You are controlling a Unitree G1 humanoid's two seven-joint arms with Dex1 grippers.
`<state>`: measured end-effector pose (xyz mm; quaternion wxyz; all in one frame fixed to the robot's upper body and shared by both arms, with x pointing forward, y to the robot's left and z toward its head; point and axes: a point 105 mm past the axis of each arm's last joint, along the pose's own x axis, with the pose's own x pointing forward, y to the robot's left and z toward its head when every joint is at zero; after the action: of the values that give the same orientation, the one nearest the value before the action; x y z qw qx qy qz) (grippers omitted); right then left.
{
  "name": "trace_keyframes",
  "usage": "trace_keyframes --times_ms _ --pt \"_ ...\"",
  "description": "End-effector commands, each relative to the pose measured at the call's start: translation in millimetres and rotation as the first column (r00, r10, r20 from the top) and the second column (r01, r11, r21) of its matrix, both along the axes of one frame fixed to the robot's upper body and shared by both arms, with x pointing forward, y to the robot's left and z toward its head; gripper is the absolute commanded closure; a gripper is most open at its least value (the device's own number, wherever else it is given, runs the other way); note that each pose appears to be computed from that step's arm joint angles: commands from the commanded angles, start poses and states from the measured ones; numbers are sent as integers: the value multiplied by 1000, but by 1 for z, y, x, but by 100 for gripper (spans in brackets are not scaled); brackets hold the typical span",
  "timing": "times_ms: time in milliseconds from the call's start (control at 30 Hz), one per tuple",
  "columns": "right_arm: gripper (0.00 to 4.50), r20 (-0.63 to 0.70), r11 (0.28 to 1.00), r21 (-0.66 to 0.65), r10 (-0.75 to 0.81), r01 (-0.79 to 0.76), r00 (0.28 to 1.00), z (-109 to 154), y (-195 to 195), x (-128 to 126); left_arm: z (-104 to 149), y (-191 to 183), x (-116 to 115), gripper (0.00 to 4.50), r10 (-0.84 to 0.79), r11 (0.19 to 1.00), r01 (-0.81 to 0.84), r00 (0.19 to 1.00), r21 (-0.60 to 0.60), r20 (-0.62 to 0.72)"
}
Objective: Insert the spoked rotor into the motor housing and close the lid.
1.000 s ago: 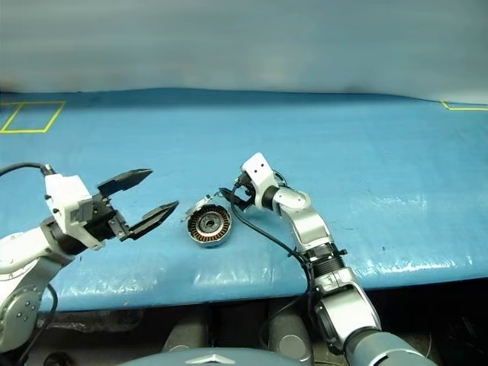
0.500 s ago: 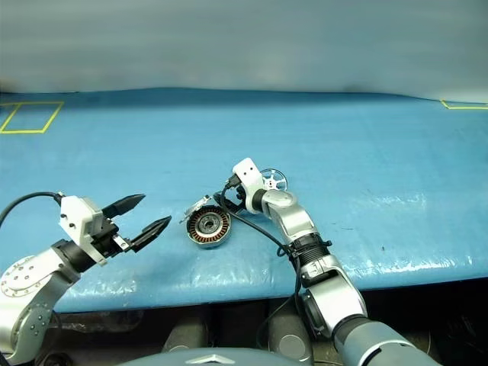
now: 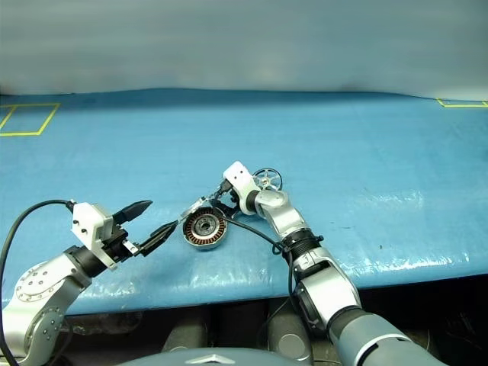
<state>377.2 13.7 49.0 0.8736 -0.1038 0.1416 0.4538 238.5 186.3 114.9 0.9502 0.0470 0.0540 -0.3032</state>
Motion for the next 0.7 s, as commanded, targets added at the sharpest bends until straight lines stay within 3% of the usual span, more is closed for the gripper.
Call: trace_keyframes --times_ms 33,333,567,700 --pt "98 11 999 -24 28 -28 1000 -3 7 -2 2 0 0 9 2 1000 -2 1000 4 18" --pt "383 -3 999 -52 -2 2 1000 -9 0 -2 1 0 2 9 3 1000 -4 1000 14 22" --pt "383 40 999 -18 -29 30 999 4 -6 -3 -1 -7 5 9 -32 999 32 999 11 17" --pt "383 127 996 57 -79 72 989 36 -17 -4 -5 -19 7 9 -84 996 84 996 -12 10"
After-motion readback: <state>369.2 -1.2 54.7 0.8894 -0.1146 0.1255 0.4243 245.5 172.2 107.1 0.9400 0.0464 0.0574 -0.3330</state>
